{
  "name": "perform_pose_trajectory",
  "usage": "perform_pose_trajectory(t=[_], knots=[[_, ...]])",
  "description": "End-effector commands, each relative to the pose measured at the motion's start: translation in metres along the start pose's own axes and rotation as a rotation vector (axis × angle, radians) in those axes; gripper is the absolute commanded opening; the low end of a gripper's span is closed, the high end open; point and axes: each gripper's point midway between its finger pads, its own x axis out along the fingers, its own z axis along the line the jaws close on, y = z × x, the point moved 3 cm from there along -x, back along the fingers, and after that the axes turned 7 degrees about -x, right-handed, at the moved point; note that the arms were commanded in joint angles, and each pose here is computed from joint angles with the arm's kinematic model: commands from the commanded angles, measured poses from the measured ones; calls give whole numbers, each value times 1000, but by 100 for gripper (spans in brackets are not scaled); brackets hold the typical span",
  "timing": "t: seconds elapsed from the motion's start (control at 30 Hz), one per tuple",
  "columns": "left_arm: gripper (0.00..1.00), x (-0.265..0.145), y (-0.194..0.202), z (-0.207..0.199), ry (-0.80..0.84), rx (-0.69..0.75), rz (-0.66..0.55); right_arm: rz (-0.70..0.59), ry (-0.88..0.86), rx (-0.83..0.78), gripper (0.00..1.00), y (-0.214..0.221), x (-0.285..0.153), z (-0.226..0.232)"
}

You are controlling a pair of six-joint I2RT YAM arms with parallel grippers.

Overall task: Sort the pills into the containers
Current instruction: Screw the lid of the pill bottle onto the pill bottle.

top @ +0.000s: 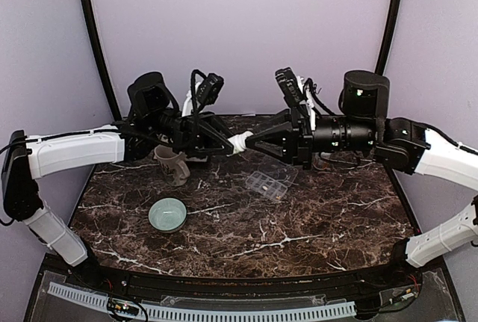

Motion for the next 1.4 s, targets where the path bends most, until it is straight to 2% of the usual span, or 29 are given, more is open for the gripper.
perform_pose_trajectory(t=[0.0,0.53,0.83,1.37], knots=[[0,25,-50,-33,37,134,-120,295,-16,29,9,90,25,6],[0,39,-56,-38,174,68,-57,237,15,-21,9,96,18,6],[0,43,-53,-35,56,164,-60,264,30,64,8,105,29,2],[0,32,-60,-31,-271,459,-161,254,132,415,7,111,47,-14]])
